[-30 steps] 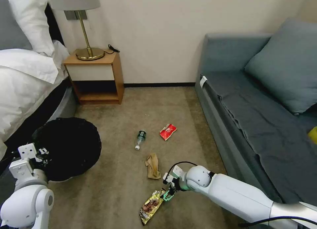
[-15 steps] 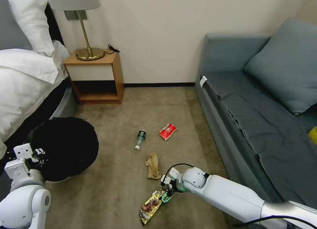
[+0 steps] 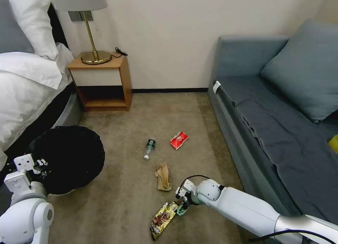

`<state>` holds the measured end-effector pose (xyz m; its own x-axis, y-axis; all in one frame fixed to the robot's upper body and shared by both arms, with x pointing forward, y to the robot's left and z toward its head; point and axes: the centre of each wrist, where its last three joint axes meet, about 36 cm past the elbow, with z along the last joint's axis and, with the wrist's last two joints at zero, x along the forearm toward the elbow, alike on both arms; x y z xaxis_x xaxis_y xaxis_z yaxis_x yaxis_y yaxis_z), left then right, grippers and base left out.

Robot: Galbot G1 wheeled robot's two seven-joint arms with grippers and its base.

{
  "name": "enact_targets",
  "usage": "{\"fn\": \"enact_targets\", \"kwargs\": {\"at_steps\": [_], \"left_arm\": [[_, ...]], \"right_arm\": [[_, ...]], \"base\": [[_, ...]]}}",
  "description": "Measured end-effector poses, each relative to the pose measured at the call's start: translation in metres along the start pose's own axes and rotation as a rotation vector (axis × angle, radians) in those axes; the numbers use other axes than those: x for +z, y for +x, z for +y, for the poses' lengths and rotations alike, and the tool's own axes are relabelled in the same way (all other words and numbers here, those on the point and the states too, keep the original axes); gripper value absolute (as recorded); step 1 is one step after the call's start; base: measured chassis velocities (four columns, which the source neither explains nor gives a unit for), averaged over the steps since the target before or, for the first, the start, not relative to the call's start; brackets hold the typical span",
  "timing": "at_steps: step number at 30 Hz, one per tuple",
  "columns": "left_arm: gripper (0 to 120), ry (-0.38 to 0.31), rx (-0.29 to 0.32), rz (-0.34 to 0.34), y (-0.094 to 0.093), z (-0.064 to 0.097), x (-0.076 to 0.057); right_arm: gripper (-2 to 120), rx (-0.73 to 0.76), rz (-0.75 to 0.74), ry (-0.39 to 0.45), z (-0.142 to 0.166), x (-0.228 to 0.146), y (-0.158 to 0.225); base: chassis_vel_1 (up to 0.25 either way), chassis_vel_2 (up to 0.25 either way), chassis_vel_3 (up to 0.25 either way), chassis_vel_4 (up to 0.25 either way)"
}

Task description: Pick up the trash bin, then pick up the garbage on the floor and place it into the trash bin.

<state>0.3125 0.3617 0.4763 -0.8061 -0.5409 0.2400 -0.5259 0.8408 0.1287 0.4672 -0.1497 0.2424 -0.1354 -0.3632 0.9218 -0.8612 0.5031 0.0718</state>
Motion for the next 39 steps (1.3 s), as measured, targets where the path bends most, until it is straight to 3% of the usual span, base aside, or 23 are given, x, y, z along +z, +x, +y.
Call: {"fn": "enact_targets", "kwargs": {"at_steps": [10, 18, 20, 22, 24, 27, 29, 33, 39], "left_arm": [[4, 0.001, -0.008, -0.004, 0.0, 0.003, -0.001], [4, 0.009, -0.012, -0.01, 0.0, 0.009, -0.003], [4, 0.009, -0.012, -0.01, 0.0, 0.009, -0.004], [4, 0.01, -0.014, -0.011, 0.0, 0.01, -0.004], [4, 0.01, -0.014, -0.011, 0.0, 0.01, -0.004], [4, 0.013, -0.015, -0.013, 0.0, 0.011, -0.005], [4, 0.013, -0.015, -0.013, 0.0, 0.011, -0.005], [4, 0.014, -0.017, -0.017, 0.001, 0.012, -0.006], [4, 0.015, -0.02, -0.02, 0.001, 0.013, -0.007]], "right_arm": [[86, -0.015, -0.01, 0.005, 0.006, -0.003, 0.0], [54, -0.025, -0.004, 0.012, 0.009, -0.004, -0.004], [53, -0.026, -0.004, 0.012, 0.009, -0.004, -0.004], [39, -0.028, -0.004, 0.012, 0.009, -0.004, -0.004], [38, -0.028, -0.004, 0.012, 0.009, -0.004, -0.004], [21, -0.028, -0.004, 0.009, 0.008, -0.004, -0.004], [18, -0.027, -0.005, 0.007, 0.007, -0.003, -0.004], [0, -0.025, -0.005, 0.003, 0.006, -0.001, -0.003], [0, -0.024, -0.009, 0.003, 0.005, -0.001, -0.001]], "base": [[0.0, 0.0, 0.0, 0.0], [0.0, 0.0, 0.0, 0.0], [0.0, 0.0, 0.0, 0.0], [0.0, 0.0, 0.0, 0.0], [0.0, 0.0, 0.0, 0.0], [0.0, 0.0, 0.0, 0.0], [0.0, 0.0, 0.0, 0.0], [0.0, 0.0, 0.0, 0.0], [0.0, 0.0, 0.0, 0.0]]}}
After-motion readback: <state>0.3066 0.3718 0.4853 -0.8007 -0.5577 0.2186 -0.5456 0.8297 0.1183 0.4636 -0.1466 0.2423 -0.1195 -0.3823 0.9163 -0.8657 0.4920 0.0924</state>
